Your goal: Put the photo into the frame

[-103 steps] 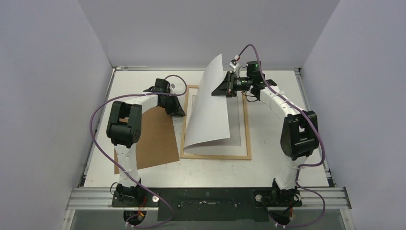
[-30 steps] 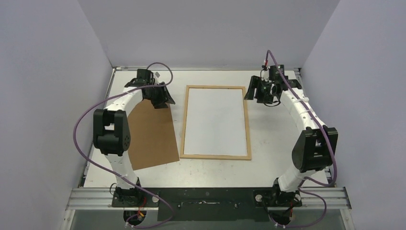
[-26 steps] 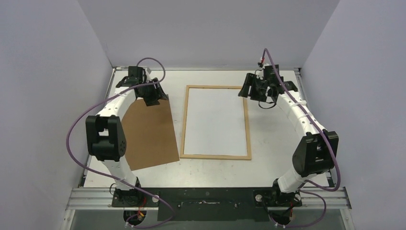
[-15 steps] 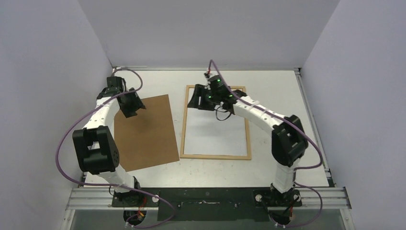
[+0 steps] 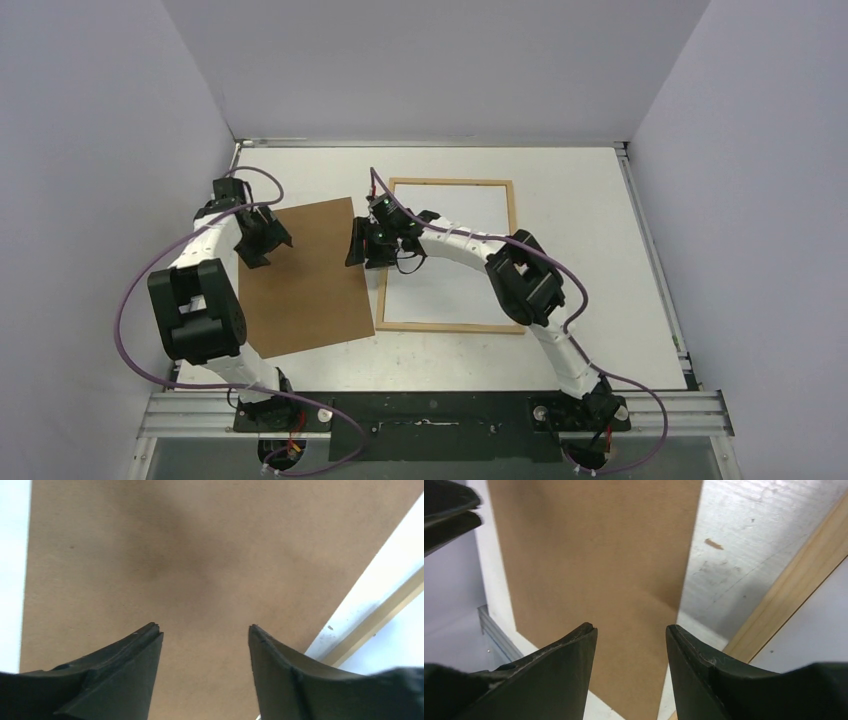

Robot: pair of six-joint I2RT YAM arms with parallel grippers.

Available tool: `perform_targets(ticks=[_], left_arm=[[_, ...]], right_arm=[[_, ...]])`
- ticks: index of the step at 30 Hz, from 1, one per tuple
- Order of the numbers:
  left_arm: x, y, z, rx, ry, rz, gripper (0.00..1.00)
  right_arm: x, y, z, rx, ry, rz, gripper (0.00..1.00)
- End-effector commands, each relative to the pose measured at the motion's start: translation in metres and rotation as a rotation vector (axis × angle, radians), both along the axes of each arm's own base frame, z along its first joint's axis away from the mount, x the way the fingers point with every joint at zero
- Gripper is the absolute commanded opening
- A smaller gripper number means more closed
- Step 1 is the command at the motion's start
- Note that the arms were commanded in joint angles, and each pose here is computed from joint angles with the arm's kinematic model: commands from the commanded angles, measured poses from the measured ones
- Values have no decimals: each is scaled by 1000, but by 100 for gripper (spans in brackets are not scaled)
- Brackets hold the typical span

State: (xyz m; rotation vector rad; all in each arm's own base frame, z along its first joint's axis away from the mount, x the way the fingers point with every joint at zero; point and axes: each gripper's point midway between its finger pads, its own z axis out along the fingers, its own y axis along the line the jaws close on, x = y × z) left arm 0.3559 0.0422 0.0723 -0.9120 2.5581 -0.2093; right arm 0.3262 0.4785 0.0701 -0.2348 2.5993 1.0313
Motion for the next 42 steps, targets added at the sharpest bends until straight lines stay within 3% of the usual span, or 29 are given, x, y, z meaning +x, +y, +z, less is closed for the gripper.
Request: perform_targets(ticks=[1,5,12,22,27,35,42], left_arm=[[4,26,4,86,4,10,68],[13,67,5,191,9,35,81],[12,112,-14,167,61,106,83],[-38,108,-52,152,223,194,84],[-38,82,-68,-11,178,177,79],[-31,41,-70,-269,121,95,62],[-38,17,-70,-398,129,67,56]], right_arm=[[11,6,-5,-37,-9,-21,54],[9,2,-29,-101,29,-49,54],[12,-25,-46,-261,36,-138,54],[12,-40,-53,-315,81,-179,55],[10,-33,-53,-256,124,-155,61],[-4,-18,-62,-150,219,-105,66],[-9,2,-61,-50,287,-76,65]])
